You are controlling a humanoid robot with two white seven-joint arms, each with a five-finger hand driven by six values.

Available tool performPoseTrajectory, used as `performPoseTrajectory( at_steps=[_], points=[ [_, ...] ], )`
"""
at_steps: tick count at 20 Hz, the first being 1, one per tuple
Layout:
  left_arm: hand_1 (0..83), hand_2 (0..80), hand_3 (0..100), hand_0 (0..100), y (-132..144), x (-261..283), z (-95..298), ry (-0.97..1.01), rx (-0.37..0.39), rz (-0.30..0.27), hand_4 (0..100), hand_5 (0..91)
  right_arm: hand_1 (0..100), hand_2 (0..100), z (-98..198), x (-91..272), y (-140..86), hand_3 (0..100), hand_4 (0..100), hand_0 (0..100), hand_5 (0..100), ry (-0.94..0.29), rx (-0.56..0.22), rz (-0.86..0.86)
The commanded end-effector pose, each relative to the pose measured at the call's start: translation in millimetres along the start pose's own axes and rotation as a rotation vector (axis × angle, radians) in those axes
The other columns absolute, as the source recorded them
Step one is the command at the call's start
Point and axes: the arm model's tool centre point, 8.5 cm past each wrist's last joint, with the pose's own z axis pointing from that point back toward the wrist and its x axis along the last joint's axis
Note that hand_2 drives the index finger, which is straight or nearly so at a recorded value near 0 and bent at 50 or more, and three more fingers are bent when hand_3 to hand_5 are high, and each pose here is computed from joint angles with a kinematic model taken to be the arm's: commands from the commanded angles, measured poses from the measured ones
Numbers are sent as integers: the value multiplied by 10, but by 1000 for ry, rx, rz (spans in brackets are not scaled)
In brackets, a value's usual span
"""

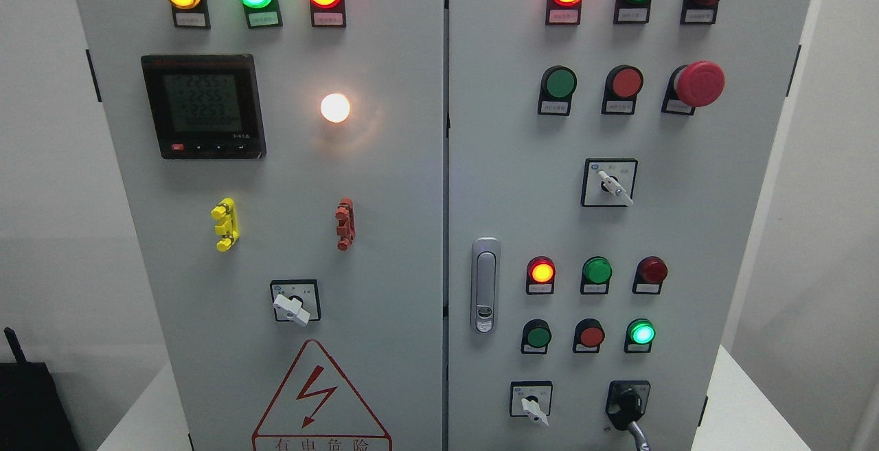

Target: Trip black knob to open circuit

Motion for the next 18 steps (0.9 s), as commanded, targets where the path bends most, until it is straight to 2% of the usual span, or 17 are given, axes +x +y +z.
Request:
performPoseTrajectory(
  at_steps=[1, 18],
  points=[
    [389, 0, 0, 120, -10, 18, -1, -4, -1, 4, 0, 0, 857, 0, -87, 223, 41, 966, 901, 1000, 914, -83, 35, -1],
    [389, 0, 0, 120, -10, 18, -1, -4, -1, 4, 0, 0, 868, 0, -42, 136, -81, 970, 903, 1000, 910, -54, 7, 11]
  ],
)
